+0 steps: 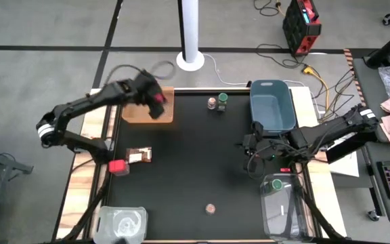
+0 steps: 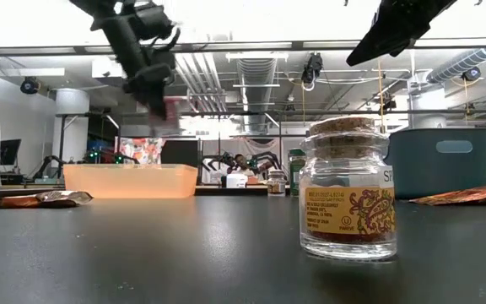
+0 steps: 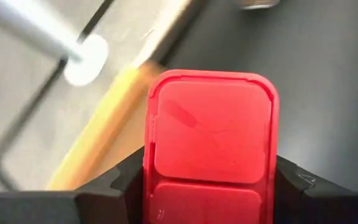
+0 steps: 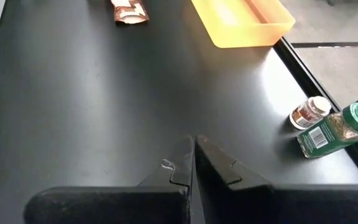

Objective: Sort spices by type
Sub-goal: Put the right red seasoning can into the orange bin

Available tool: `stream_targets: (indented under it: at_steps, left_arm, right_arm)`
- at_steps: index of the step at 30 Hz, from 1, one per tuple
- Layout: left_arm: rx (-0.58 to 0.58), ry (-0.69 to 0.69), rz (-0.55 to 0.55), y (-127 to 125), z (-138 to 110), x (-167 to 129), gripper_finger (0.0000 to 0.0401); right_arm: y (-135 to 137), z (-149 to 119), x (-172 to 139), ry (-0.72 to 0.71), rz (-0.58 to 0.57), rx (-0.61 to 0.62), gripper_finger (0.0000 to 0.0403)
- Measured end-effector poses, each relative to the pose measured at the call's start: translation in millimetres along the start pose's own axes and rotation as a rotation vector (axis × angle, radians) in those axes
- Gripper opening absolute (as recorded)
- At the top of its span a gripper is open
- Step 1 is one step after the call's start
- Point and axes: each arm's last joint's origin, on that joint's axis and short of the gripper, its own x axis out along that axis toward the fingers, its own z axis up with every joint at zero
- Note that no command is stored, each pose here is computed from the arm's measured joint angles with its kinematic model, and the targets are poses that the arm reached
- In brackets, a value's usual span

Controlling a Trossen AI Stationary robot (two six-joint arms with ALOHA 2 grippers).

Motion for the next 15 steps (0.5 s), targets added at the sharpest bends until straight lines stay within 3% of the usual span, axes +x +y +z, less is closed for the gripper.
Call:
stream_targets:
  at_steps: [4, 6, 9, 15]
  left_arm:
    - [-0.365, 0.112, 0.156, 40, -17, 2, 0.0192]
    - [-0.483, 0.172, 0.226, 55, -25, 5, 0.0192]
    - [-0.555, 0.205, 0.254, 71, -31, 11, 0.0192]
    - [-0.617, 0.235, 0.261, 77, -33, 23, 0.0192]
  right_arm:
    - [0, -1, 1, -0.002, -0.002, -0.009, 0.0009]
    - [0, -2, 2, -0.001, -0.005, -0.010, 0.0009]
    - [0, -4, 3, 0.004, -0.009, -0.013, 0.0009]
    - [0, -9, 5, 0.016, -0.012, -0.018, 0.0009]
